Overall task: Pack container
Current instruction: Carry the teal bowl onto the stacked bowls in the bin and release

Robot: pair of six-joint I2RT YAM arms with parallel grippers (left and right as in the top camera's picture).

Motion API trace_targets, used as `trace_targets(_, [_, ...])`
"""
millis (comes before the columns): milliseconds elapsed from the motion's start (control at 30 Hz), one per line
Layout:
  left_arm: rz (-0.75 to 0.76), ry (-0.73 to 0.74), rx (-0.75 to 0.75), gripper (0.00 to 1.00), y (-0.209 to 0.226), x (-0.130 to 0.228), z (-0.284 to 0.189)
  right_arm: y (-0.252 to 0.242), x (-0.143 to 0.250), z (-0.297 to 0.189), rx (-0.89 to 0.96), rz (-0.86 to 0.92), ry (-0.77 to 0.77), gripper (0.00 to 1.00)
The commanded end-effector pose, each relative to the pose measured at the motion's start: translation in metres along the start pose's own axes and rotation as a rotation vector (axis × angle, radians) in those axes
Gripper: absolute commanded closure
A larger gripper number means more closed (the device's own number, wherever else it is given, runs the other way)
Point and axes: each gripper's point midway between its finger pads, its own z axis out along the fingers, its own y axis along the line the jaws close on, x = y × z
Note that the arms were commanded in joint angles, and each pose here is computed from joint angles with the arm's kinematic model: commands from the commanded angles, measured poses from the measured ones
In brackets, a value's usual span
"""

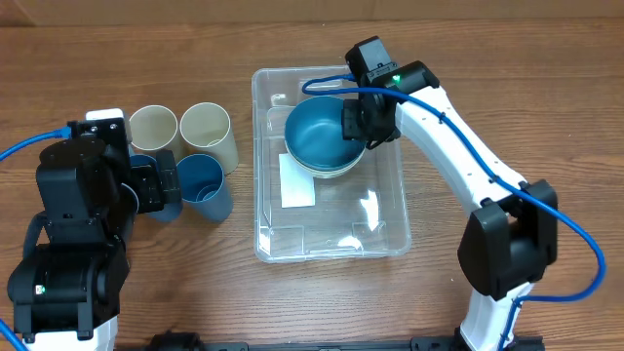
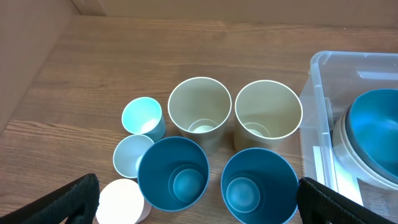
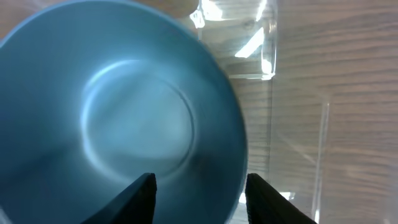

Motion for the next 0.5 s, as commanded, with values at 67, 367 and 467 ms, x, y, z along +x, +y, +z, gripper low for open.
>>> trace_targets(67, [0.006,-0.024,-0.006,0.0,0.002,-0.008,-0.005,0.008,-0.003,-0.081,-0.082,-0.024,-0.136,0.64])
trace_targets(367, [0.007,-0.023,-0.006,0.0,0.002,-0.008,-0.005,-0.002,0.057,-0.054,-0.084,-0.012,0.097,0.82])
trace_targets(467, [0.007,-0.024,-0.006,0.0,0.002,-0.008,-0.005,0.004,0.075,-0.032,-0.136,-0.01,0.158,0.79])
